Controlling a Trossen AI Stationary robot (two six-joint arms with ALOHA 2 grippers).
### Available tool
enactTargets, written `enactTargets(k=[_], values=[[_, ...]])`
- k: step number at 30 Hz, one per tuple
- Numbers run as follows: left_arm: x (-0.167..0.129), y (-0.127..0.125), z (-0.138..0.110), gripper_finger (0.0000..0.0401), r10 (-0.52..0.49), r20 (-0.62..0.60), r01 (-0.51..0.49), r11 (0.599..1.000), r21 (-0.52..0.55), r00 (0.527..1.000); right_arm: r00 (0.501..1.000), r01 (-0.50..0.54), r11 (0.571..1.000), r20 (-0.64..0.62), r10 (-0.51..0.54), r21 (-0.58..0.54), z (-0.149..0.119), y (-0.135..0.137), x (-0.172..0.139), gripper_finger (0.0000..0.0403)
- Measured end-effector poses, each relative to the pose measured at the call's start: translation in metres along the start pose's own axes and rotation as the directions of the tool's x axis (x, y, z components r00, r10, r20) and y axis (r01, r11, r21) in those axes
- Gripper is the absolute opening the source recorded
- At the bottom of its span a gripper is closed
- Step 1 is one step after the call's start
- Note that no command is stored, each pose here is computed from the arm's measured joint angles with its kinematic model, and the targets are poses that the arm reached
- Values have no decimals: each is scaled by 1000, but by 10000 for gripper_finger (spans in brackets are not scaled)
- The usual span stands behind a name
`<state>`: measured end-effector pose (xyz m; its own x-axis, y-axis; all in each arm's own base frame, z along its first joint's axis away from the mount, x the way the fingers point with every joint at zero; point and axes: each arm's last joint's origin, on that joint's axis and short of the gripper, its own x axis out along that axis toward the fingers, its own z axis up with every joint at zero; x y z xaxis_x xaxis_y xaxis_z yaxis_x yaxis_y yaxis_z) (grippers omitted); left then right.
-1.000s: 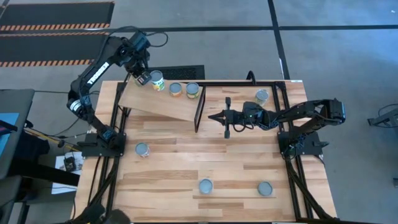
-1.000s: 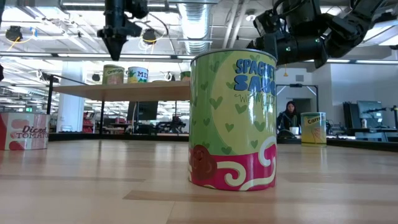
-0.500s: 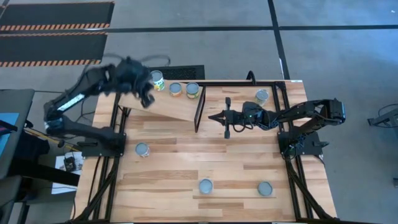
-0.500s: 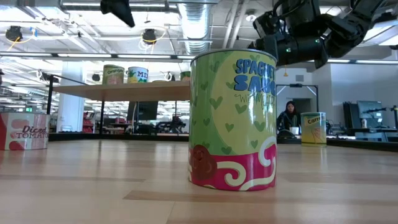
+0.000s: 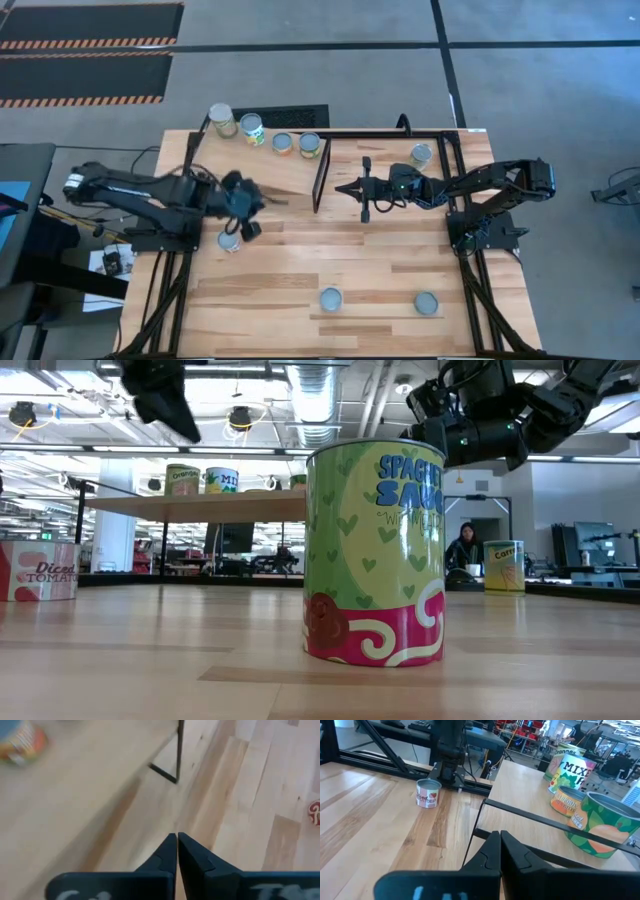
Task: Pick and place cans onto a shelf
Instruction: Put the canned diced tomatoes on the shelf
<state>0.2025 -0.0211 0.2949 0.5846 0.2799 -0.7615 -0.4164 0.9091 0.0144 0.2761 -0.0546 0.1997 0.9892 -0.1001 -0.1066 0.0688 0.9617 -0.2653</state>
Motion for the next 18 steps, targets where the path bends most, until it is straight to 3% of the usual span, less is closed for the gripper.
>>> enactTargets(k=[9, 14, 18], values=[[1, -39, -43, 2, -28, -24, 22, 977, -210, 999, 1000, 6, 1000, -10, -6, 5, -2, -3, 0, 12], [-7, -47, -60, 1, -30, -48, 15, 955, -296, 998, 1000, 14, 1000, -24, -13, 22, -4, -6, -1, 12], [-11, -46, -72, 1, 7, -115, -45, 942, -333, 993, 1000, 16, 1000, -24, -16, 24, -4, -6, -1, 12]])
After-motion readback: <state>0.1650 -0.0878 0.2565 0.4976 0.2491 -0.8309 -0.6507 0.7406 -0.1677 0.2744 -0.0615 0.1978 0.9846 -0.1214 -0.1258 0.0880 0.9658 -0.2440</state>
